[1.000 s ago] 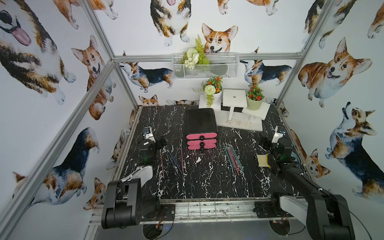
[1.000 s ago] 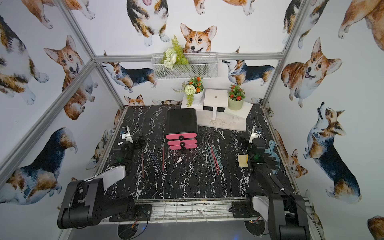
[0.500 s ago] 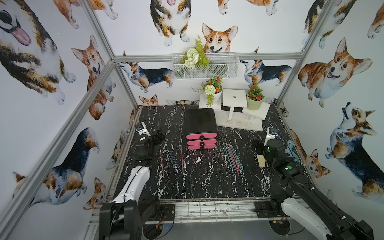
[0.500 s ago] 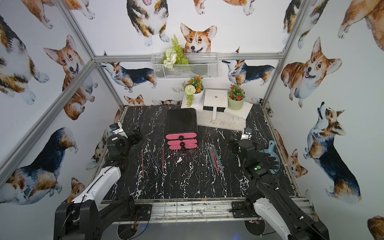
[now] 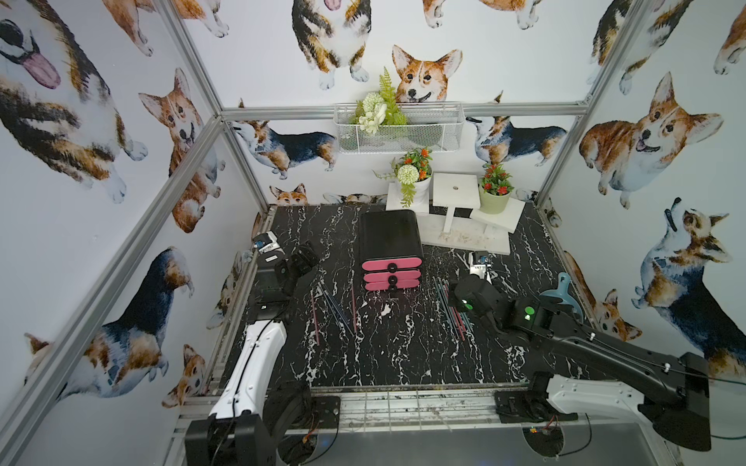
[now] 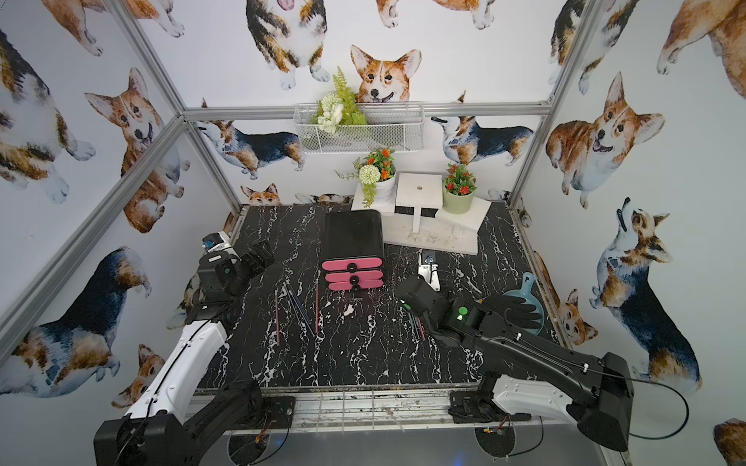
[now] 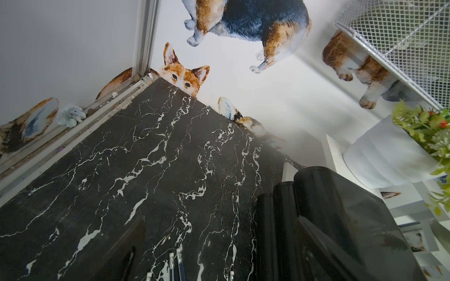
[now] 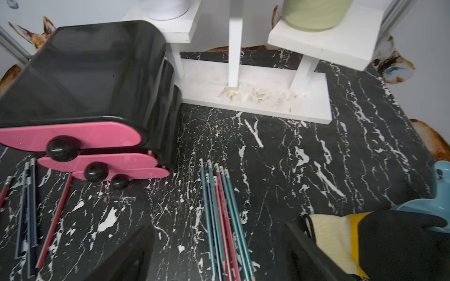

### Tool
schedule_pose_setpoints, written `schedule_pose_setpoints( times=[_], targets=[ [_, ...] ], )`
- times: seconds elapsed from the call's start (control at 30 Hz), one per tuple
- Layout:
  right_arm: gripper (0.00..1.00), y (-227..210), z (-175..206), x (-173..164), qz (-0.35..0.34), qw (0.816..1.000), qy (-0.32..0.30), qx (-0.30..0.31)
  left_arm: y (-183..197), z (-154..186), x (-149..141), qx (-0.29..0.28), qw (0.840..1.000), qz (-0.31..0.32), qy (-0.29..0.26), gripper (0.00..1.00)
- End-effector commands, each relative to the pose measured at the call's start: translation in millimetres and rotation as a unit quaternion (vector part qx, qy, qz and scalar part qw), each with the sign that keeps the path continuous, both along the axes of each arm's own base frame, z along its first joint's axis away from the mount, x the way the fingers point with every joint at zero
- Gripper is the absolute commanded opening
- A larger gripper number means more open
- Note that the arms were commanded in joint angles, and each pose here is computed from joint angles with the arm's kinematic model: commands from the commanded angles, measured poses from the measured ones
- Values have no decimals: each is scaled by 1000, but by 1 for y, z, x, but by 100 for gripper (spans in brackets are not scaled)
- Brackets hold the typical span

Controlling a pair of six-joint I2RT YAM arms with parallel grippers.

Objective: Please place the pencils in the drawer according to their color
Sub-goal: Open the drawer in the storage box.

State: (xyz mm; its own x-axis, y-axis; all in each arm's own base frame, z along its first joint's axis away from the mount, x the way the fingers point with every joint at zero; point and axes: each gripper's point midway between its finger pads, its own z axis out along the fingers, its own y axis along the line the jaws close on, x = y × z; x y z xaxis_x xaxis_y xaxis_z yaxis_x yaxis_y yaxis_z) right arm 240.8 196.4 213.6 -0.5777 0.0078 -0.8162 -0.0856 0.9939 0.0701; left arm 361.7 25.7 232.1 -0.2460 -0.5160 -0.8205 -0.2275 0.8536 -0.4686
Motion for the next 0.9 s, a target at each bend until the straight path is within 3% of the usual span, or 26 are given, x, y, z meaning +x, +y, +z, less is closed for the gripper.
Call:
schedule_pose_setpoints(
  times=[0.0, 0.13, 0.27, 0.47, 0.67, 0.87],
  targets=[
    [80, 20, -13, -8, -11, 999, 41, 18, -8, -6, -2, -24, 999, -16, 24, 100],
    [64, 59, -20, -10, 17, 996, 77, 46, -21, -12, 3, -52, 997, -47, 43, 100],
    [60, 90, -25, -8, 46, 992, 101, 59, -30, -28, 4, -90, 991, -60, 74, 100],
    [59, 132, -23, 5, 75, 989, 111, 58, -32, -63, -4, -71, 987, -36, 140, 100],
    [57, 169, -26, 19, 88, 987, 121, 52, -55, -91, -2, -67, 978, -66, 185, 100],
    [58, 181, -28, 32, 77, 990, 115, 34, -85, -101, 6, -64, 973, -111, 193, 100]
  ],
)
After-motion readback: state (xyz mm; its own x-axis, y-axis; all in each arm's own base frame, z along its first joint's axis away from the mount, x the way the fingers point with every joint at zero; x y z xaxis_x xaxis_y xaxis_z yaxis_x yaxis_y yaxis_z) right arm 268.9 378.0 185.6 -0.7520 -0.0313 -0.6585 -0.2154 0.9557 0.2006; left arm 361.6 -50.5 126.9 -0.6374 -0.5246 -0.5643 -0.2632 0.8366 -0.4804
